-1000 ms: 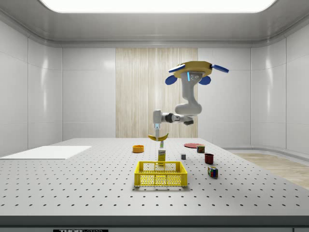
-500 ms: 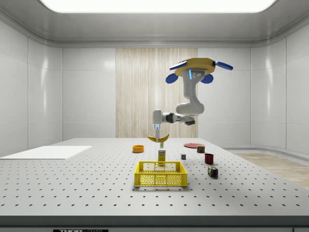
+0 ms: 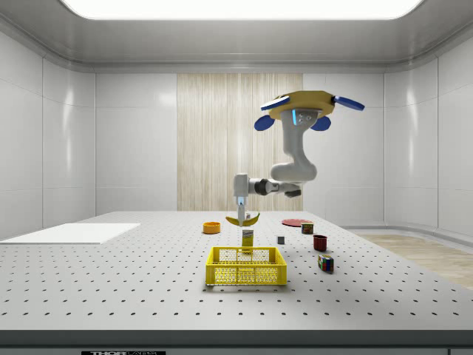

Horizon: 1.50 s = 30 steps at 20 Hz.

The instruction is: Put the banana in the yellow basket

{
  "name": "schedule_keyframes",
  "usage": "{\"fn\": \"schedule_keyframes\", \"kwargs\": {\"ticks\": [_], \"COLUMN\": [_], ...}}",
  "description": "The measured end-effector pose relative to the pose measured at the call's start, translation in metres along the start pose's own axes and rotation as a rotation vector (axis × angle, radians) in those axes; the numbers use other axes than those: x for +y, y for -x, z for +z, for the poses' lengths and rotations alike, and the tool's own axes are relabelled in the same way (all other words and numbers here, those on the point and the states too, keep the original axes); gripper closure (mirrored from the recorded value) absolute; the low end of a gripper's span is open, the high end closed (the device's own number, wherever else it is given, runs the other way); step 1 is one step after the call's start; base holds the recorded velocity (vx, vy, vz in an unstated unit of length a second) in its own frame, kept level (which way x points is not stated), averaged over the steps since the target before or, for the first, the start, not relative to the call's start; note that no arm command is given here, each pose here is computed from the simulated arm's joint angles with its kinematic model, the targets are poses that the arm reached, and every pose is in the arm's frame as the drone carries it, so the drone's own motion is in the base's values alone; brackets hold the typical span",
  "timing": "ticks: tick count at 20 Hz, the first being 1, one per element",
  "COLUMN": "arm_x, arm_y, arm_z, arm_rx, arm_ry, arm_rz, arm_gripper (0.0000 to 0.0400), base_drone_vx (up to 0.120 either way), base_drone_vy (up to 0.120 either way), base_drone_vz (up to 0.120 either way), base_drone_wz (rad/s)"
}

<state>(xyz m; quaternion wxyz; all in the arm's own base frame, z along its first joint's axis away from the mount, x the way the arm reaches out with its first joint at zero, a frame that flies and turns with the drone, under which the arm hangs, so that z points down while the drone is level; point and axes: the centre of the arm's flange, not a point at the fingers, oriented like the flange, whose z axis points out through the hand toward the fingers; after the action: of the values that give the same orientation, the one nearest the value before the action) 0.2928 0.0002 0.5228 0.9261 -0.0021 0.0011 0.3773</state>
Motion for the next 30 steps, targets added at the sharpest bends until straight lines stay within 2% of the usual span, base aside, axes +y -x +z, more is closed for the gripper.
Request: {"fn": "schedule_keyframes", "kwargs": {"ticks": [9,20,23,30], "arm_x": [0.000,0.000,0.000,0.000], "arm_y": [0.000,0.000,0.000,0.000], "arm_z": [0.000,0.000,0.000,0.015], "arm_rx": [0.000,0.000,0.000,0.000], "arm_ry": [0.000,0.000,0.000,0.000], "arm_rz": [0.000,0.000,0.000,0.000], "arm_gripper": [0.0211,0.0211,0.0211,0.0211], "base_drone_vx": [0.000,0.000,0.000,0.000], "base_drone_vy": [0.120,0.120,0.120,0.006], "base_drone_vz": [-0.004,-0.120,-0.013,0.000], "base_drone_wz": [0.000,0.000,0.000,0.000]}}
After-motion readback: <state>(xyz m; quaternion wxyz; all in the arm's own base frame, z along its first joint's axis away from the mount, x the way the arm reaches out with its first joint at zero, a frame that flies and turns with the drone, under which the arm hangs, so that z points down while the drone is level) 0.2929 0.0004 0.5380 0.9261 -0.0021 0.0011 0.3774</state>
